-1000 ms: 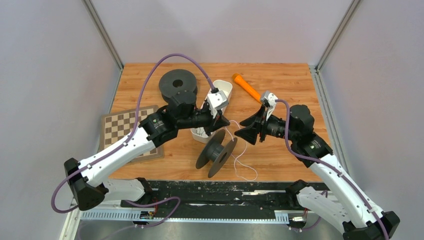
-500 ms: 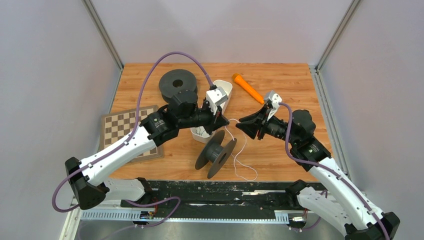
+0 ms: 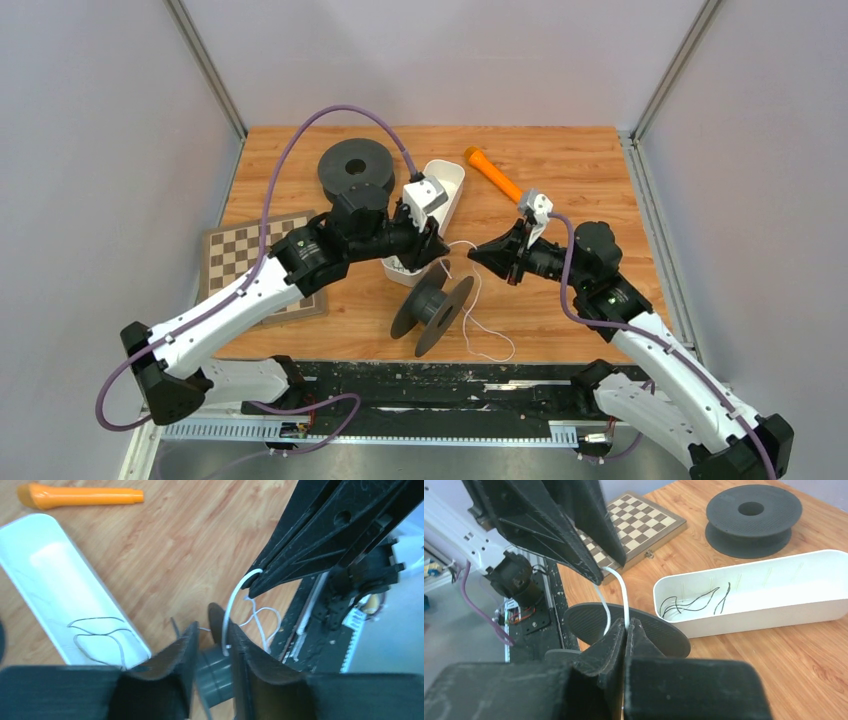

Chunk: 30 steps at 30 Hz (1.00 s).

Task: Wrap the cables
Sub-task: Wrap the cable around the cable reel.

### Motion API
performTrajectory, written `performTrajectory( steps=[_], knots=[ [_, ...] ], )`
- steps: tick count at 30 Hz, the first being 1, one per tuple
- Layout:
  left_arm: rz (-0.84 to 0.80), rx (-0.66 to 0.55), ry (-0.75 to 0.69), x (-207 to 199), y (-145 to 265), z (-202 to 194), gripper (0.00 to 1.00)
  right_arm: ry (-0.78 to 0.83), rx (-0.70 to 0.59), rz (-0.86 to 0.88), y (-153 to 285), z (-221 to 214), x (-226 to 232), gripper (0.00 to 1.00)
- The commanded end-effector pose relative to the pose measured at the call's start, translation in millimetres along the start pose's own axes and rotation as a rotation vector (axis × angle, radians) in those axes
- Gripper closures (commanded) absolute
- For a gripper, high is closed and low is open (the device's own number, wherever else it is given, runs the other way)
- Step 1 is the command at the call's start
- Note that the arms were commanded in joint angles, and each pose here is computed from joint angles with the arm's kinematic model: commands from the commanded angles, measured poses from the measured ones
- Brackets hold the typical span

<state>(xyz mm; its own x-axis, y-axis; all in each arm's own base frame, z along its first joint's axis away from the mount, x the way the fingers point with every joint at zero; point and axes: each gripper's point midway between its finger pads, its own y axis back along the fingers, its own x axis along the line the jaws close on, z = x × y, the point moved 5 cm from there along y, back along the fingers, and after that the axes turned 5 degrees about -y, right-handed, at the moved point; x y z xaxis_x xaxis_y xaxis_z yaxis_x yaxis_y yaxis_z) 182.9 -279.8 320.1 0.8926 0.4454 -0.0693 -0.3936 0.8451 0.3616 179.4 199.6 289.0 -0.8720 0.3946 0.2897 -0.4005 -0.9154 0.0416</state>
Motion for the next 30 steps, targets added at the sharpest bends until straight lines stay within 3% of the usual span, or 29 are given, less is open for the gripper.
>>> performTrajectory(
  steps=[1,7,14,22,30],
  knots=[
    [0.085,0.022,-0.015,5.5,26.9,-7.9,0.53,0.126,-0.01,0.127,-6.7,5.8,10.2,1.0],
    [0.13,0.021,0.055,3.0,49.1,-26.6,0.34,0.163,0.023,0.17,-19.9,-5.7,16.4,1.0],
    [0.044,0.028,0.14,-11.5,48.3,-49.8,0.15,0.19,0.013,0.115,-32.4,-18.6,19.4,1.0],
    [0.117,0.006,0.198,-2.3,35.6,-69.7,0.15,0.191,0.025,0.091,-39.8,-29.1,20.9,1.0],
    [0.185,0.039,0.207,8.4,23.4,-87.9,0.26,0.206,0.062,0.071,-43.7,-44.7,16.8,1.0]
  ],
)
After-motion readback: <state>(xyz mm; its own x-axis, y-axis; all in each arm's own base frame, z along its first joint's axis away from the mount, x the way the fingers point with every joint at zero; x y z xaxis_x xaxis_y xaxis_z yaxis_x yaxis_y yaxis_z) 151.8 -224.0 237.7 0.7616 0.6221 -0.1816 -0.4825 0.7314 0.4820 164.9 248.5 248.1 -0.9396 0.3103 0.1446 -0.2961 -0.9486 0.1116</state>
